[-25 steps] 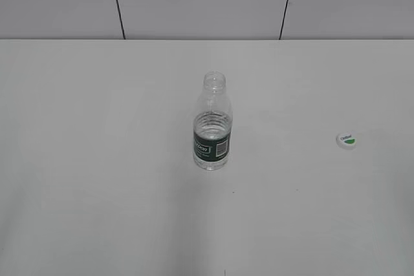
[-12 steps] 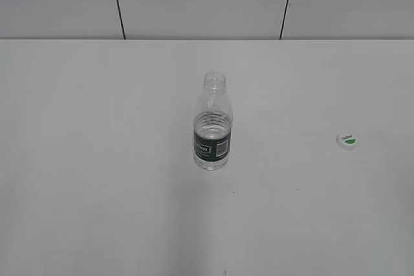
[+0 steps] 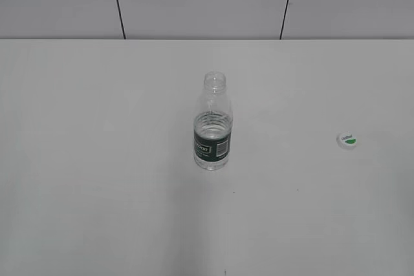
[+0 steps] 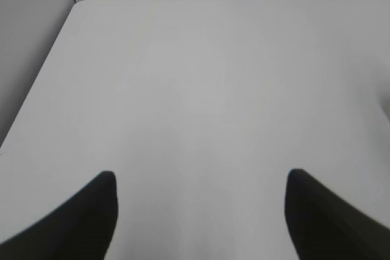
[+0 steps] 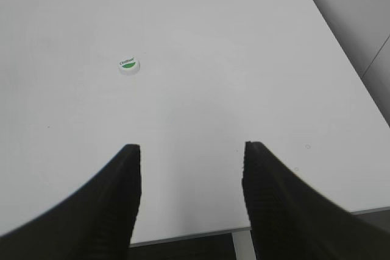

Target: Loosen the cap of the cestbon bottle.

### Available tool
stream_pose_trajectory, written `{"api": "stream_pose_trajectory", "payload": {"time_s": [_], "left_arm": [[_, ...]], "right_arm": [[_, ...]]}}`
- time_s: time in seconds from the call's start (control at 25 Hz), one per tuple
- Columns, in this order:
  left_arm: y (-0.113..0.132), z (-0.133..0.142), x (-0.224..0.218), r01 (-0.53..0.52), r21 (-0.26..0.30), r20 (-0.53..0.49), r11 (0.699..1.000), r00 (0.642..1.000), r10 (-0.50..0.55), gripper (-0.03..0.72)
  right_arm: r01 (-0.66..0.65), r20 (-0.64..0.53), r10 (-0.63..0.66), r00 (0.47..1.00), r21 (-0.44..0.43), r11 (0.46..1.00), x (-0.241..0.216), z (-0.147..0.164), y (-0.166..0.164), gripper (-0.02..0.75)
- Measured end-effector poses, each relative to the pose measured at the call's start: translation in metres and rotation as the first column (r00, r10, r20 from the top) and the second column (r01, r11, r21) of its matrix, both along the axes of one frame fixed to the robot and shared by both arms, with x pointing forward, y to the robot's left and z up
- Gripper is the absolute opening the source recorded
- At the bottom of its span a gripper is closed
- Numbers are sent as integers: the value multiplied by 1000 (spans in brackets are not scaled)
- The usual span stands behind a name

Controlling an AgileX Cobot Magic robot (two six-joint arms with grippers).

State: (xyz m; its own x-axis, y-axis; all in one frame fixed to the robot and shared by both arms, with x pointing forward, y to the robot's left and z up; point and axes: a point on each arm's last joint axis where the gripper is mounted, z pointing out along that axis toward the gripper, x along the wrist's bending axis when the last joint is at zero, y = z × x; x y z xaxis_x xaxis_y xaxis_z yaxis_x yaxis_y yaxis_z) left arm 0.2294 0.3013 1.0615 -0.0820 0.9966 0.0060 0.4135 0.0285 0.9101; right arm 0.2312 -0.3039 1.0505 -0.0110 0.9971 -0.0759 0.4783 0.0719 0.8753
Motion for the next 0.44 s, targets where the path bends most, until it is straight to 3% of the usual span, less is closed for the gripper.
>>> {"api": "stream_pose_trajectory", "payload": {"time_s": [0.44], "left_arm": [[0, 0, 0, -1, 2, 0, 1000, 1000, 1, 507]], "right_arm": [[-1, 1, 1, 1000, 2, 1000, 0, 0, 0, 417]]}}
